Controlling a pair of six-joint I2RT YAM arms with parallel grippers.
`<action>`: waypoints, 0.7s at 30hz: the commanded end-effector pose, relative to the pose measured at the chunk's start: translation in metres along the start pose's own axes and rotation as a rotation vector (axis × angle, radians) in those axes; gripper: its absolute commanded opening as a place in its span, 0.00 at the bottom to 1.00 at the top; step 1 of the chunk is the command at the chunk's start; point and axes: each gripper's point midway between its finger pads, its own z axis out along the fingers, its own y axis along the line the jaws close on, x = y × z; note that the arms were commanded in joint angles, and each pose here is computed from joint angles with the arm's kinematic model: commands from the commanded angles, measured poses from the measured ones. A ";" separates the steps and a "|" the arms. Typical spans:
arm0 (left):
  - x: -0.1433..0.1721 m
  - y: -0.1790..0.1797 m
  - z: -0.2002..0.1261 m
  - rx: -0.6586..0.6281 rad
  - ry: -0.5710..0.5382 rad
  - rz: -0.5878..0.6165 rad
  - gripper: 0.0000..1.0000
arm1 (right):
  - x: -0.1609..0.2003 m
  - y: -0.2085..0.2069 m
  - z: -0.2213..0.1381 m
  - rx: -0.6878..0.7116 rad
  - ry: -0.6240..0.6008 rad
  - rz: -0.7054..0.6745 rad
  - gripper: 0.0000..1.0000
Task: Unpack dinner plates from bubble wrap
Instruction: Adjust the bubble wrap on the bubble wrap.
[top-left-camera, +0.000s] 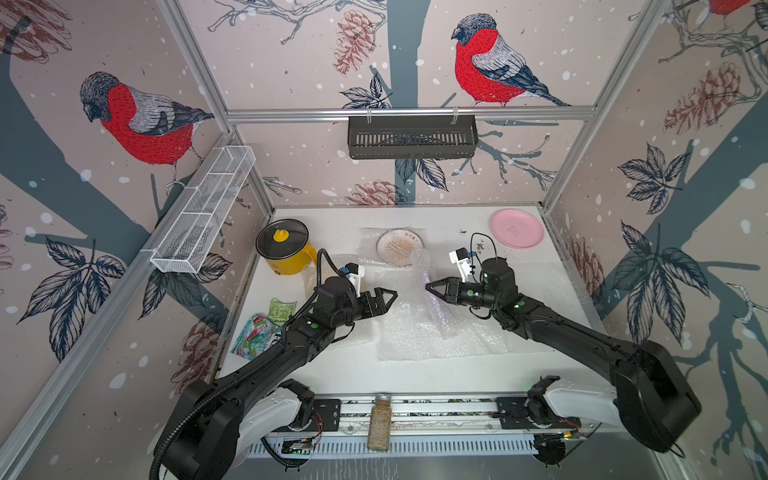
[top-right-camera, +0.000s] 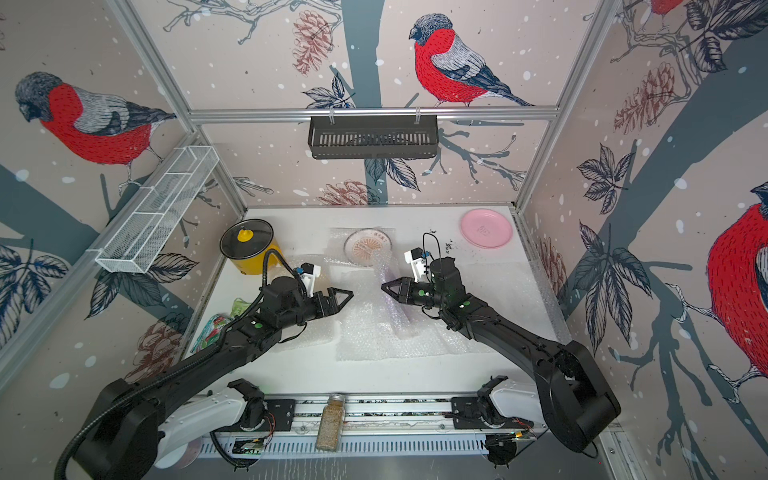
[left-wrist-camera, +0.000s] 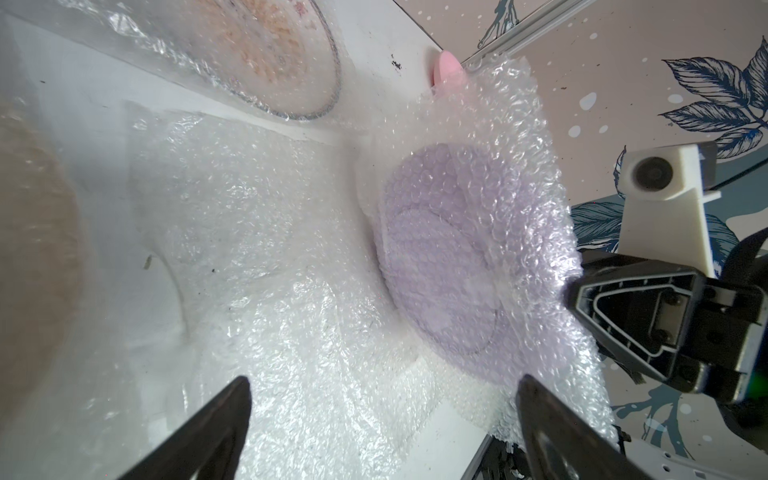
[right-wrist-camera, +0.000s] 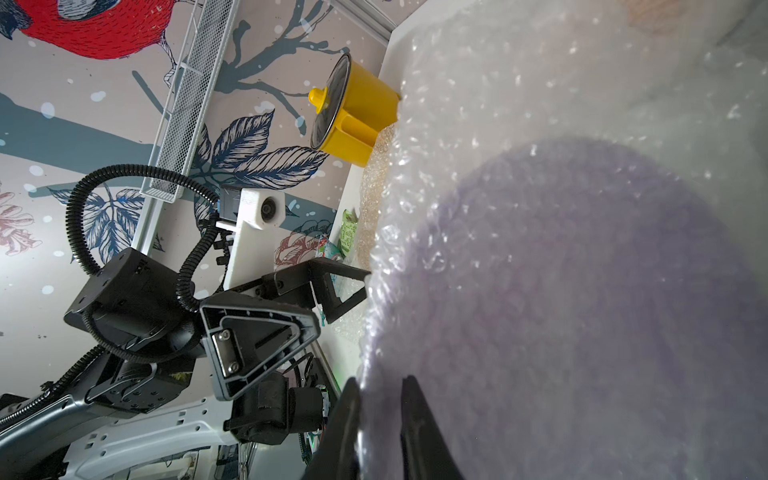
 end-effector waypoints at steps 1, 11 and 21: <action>-0.007 -0.019 0.004 0.071 0.013 0.064 0.98 | 0.000 -0.003 -0.004 0.021 -0.002 -0.005 0.20; -0.006 -0.016 0.018 0.050 0.039 0.054 0.98 | -0.012 0.008 -0.004 0.006 -0.022 -0.006 0.06; -0.013 -0.008 0.008 0.059 -0.027 -0.049 0.98 | -0.018 0.061 0.024 -0.103 0.011 -0.042 0.05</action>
